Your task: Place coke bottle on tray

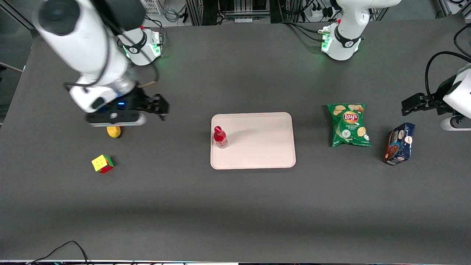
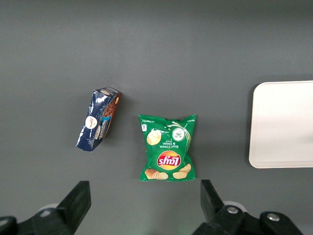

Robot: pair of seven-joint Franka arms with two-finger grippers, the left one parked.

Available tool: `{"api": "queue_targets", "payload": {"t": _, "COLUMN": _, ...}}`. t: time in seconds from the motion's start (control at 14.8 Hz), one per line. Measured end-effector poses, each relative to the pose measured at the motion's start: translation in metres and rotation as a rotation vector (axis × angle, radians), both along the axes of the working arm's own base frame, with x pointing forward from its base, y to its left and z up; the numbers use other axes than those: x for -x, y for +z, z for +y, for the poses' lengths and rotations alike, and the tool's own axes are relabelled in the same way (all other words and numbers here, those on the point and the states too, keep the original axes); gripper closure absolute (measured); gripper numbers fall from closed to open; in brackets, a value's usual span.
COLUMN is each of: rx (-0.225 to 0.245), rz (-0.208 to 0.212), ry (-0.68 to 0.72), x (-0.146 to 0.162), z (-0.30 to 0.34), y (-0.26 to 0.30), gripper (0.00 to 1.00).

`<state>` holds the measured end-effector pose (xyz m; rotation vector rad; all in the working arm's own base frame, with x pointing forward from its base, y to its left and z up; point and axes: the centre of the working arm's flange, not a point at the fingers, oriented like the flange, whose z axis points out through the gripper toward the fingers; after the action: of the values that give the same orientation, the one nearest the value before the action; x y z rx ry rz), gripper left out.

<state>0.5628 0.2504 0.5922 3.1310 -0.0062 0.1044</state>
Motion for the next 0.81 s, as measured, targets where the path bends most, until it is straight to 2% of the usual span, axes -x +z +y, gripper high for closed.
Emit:
{"api": "queue_targets", "payload": {"t": 0.2, "rx": 0.015, "rz": 0.026, "ry": -0.035, "x": -0.007, "z": -0.056, "y": 0.009, "gripper": 0.0}}
{"api": "queue_targets", "payload": {"t": 0.47, "rx": 0.031, "rz": 0.066, "ry": -0.092, "x": 0.012, "z": -0.097, "y": -0.001, "gripper": 0.0}}
{"api": "queue_targets", "payload": {"t": 0.81, "rx": 0.03, "rz": 0.063, "ry": -0.187, "x": 0.028, "z": -0.155, "y": 0.003, "gripper": 0.0}}
